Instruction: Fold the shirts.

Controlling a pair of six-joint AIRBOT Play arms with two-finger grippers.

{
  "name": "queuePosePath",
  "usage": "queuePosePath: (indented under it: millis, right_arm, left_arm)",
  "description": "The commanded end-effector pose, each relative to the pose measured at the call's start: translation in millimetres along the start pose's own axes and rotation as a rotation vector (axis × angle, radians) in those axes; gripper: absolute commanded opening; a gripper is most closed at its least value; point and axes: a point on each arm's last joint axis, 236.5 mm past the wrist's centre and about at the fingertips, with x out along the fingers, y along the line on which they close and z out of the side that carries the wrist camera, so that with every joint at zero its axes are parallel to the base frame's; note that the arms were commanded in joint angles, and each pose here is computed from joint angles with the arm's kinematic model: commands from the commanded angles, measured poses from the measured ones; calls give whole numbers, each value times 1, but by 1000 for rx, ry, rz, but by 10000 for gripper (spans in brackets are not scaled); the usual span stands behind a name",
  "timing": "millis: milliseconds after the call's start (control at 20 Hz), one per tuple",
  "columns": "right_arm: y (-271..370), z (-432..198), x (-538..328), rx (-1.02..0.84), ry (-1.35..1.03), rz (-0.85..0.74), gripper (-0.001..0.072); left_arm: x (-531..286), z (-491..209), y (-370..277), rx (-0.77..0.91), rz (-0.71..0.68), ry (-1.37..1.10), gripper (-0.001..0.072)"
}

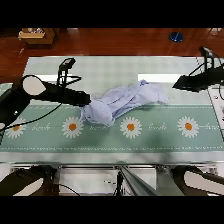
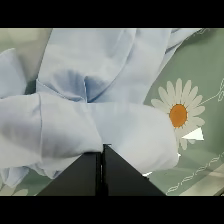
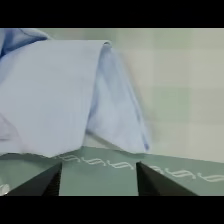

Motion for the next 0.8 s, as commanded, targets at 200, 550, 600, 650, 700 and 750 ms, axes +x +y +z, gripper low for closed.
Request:
queuePosePath:
  millis: [200,550,600,650,700,750]
  right_arm:
    - [13,-4,77,164,90,198,549]
    - [26,-8,123,214,119,239,528]
    - [33,-13,132,206,140,240,527]
    - [40,-19,140,192,160,242,492]
    - [47,-24,146,168,174,244,310]
    - [52,-24,149,137,171,244,104]
  left_arm:
    - [-10,0,-5,17,-4,-12,18]
    - [-10,1,-5,16,-3,-15,19]
    - [-10,1,-5,16,-3,-16,18]
    - [-10,2,-4,16,-3,-20,19]
    - [-10,4,-4,16,-2,-28,19]
    - [-10,5,-4,16,-1,-33,19]
